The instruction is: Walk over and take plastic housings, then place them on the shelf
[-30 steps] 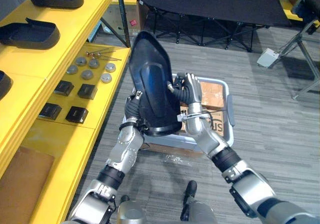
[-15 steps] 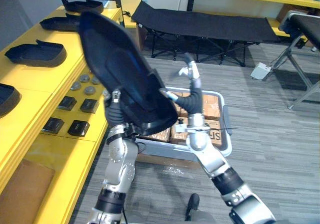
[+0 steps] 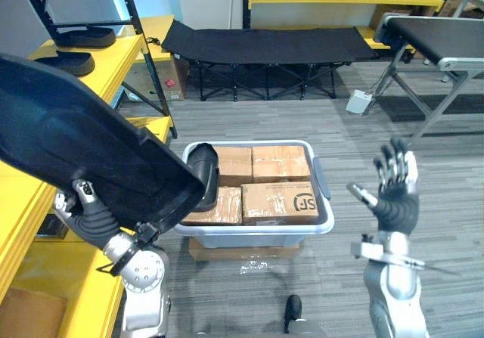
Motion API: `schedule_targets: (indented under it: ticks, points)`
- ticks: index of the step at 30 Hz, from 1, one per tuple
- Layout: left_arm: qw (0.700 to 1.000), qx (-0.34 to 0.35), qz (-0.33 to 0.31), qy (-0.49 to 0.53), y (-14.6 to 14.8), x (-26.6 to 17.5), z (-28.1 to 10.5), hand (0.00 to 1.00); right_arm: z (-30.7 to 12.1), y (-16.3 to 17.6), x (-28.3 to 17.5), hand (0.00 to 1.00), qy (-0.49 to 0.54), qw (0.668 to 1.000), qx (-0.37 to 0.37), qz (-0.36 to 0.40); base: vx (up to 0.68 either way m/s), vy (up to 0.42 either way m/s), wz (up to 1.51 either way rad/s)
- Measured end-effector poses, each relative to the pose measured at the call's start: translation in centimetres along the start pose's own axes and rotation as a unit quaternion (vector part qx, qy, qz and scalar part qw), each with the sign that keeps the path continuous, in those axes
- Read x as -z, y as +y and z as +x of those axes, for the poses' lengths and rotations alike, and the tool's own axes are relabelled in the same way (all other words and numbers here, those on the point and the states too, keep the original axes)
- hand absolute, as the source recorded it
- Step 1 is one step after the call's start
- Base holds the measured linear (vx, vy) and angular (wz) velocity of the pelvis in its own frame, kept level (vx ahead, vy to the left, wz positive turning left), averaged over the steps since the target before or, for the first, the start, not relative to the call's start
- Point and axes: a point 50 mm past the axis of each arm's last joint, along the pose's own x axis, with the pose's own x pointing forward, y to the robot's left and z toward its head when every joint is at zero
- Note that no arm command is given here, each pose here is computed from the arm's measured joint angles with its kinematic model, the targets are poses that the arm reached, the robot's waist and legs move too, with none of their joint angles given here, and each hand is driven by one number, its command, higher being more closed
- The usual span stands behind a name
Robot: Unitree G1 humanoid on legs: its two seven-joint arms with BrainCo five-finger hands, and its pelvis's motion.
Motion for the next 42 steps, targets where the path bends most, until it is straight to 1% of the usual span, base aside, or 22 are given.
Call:
schedule_targets:
  ticks: [4,8,11,13,16,19,21,23,26,28,31,35,37,38,41,42]
  points:
    - [1.000,0.000,0.013,0.004,0.9,-0.1,-0.5,1.00,-0.9,-0.4,3.4,0.00,0.083,0.994,0.011,0.070,0.01,0.003,0.01]
    - [1.000,-0.005,0.012,-0.012,1.3,-0.9,-0.2,1.00,-0.4,1.4,4.3,0.00,0.100,0.991,-0.030,0.084,0.02,0.011,0.42]
    - [0.999,-0.016,0.024,-0.031,2.4,-1.8,0.2,1.00,0.6,4.5,4.8,0.00,0.102,0.988,-0.098,0.067,0.05,0.008,0.87]
    - [0.998,-0.027,0.037,-0.039,3.2,-2.2,0.4,1.00,0.9,5.6,5.1,0.00,0.109,0.985,-0.120,0.065,0.03,0.016,0.64]
    - [0.993,-0.058,0.084,-0.060,5.9,-3.1,0.8,1.00,1.2,7.6,5.4,0.00,0.111,0.979,-0.166,0.044,0.01,0.057,0.70]
    - [0.985,-0.080,0.134,-0.073,8.4,-3.9,0.9,1.00,1.5,8.9,5.2,0.00,0.099,0.978,-0.184,0.018,0.00,0.073,0.71]
    - [0.983,-0.076,0.151,-0.074,9.2,-4.2,0.9,1.00,1.9,9.2,5.1,0.00,0.099,0.978,-0.184,0.007,0.01,0.065,0.57]
    - [0.984,-0.066,0.152,-0.069,9.6,-4.5,0.8,1.00,2.1,9.3,5.1,0.00,0.102,0.979,-0.177,0.003,0.01,0.048,0.44]
    - [0.989,-0.041,0.129,-0.053,9.0,-4.2,0.6,1.00,2.1,8.2,5.4,0.00,0.111,0.981,-0.156,-0.019,0.02,-0.012,0.62]
    - [0.994,-0.004,0.096,-0.052,7.6,-4.0,0.6,1.00,2.4,5.7,5.4,0.00,0.115,0.985,-0.122,-0.043,0.08,-0.061,0.94]
    - [0.995,0.016,0.075,-0.063,6.4,-4.0,1.0,1.00,2.9,3.4,5.1,0.00,0.113,0.988,-0.087,-0.051,0.11,-0.027,0.58]
    - [0.996,0.026,0.066,-0.054,6.3,-3.9,0.9,1.00,2.9,2.4,5.0,0.00,0.113,0.989,-0.074,-0.052,0.07,-0.086,0.87]
    - [0.997,0.057,0.035,-0.036,5.5,-3.5,0.6,1.00,2.1,0.9,5.0,0.00,0.118,0.990,-0.041,-0.057,-0.01,-0.071,1.82]
    - [0.995,0.090,0.005,-0.030,4.5,-3.2,0.3,1.00,1.2,-0.7,4.4,0.00,0.115,0.992,0.003,-0.060,-0.03,-0.017,1.85]
    - [0.993,0.117,-0.019,-0.014,3.6,-2.8,-0.4,1.00,0.6,-2.3,3.1,0.00,0.092,0.992,0.026,-0.082,-0.07,-0.011,1.04]
    - [0.992,0.123,-0.023,-0.008,3.4,-2.8,-0.7,1.00,0.7,-2.3,3.0,0.00,0.089,0.992,0.027,-0.083,-0.06,0.017,0.11]
